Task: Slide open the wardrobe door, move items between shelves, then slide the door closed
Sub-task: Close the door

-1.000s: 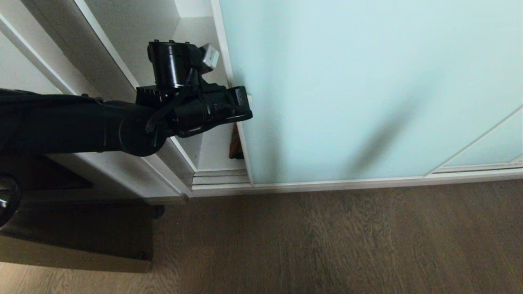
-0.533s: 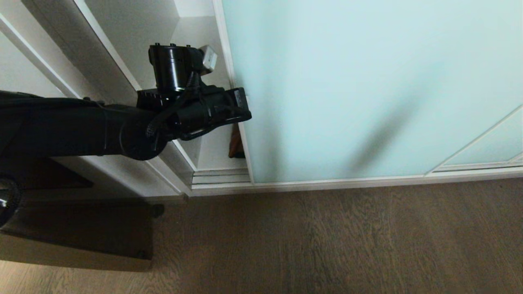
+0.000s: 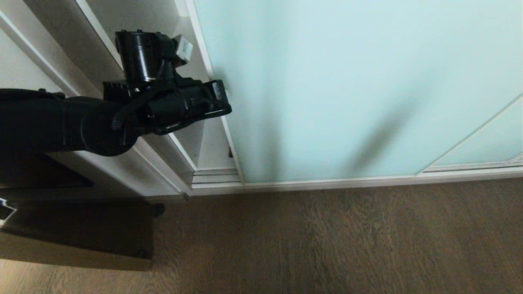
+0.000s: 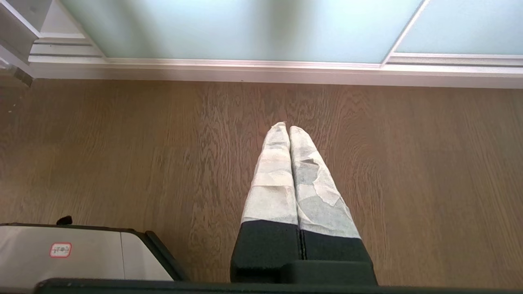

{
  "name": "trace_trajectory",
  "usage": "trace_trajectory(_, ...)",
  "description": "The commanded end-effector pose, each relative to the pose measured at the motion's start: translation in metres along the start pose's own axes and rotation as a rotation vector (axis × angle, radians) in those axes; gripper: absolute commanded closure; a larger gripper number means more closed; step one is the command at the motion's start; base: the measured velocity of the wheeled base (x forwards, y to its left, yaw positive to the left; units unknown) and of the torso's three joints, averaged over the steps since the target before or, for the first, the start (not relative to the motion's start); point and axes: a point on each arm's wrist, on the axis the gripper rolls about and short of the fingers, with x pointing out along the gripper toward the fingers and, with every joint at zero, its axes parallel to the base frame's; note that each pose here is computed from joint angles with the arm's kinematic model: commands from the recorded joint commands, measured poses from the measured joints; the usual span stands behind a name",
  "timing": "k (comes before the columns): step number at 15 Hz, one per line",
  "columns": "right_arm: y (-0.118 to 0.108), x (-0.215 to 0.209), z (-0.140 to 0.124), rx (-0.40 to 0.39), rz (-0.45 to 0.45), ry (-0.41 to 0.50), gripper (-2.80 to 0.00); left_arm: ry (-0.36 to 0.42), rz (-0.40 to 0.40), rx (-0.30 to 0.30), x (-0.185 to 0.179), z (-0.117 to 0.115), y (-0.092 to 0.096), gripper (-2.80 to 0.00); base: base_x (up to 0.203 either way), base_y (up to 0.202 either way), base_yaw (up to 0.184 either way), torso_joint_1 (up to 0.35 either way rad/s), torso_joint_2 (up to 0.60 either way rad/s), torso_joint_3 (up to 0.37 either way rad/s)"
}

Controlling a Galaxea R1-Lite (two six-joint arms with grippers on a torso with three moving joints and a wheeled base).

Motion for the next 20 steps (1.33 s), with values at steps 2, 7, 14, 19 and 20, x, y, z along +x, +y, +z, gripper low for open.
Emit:
trace_trajectory(2, 0.0, 0.0, 0.0, 0.0, 0.002, -0.001, 0.0, -0.039, 0.026, 0.0, -0.017, 0.014, 0.01, 0.0, 0.0, 0.0, 0.0, 0.0, 0.0, 0.0)
trace_trajectory(7, 0.0, 0.0, 0.0, 0.0, 0.002, -0.001, 0.0, -0.061, 0.079, 0.003, -0.034, 0.024, 0.026, 0.0, 0.0, 0.0, 0.0, 0.0, 0.0, 0.0)
trace_trajectory(14, 0.0, 0.0, 0.0, 0.0, 0.002, -0.001, 0.0, -0.102, 0.145, 0.009, -0.052, 0.039, 0.046, 0.0, 0.0, 0.0, 0.0, 0.0, 0.0, 0.0)
trace_trajectory(19, 0.0, 0.0, 0.0, 0.0, 0.002, -0.001, 0.0, -0.159, 0.19, 0.017, -0.076, 0.058, 0.056, 0.0, 0.0, 0.0, 0.0, 0.0, 0.0, 0.0)
trace_trajectory(20, 0.0, 0.0, 0.0, 0.0, 0.002, -0.001, 0.0, -0.156, 0.195, 0.017, -0.078, 0.057, 0.057, 0.0, 0.0, 0.0, 0.0, 0.0, 0.0, 0.0)
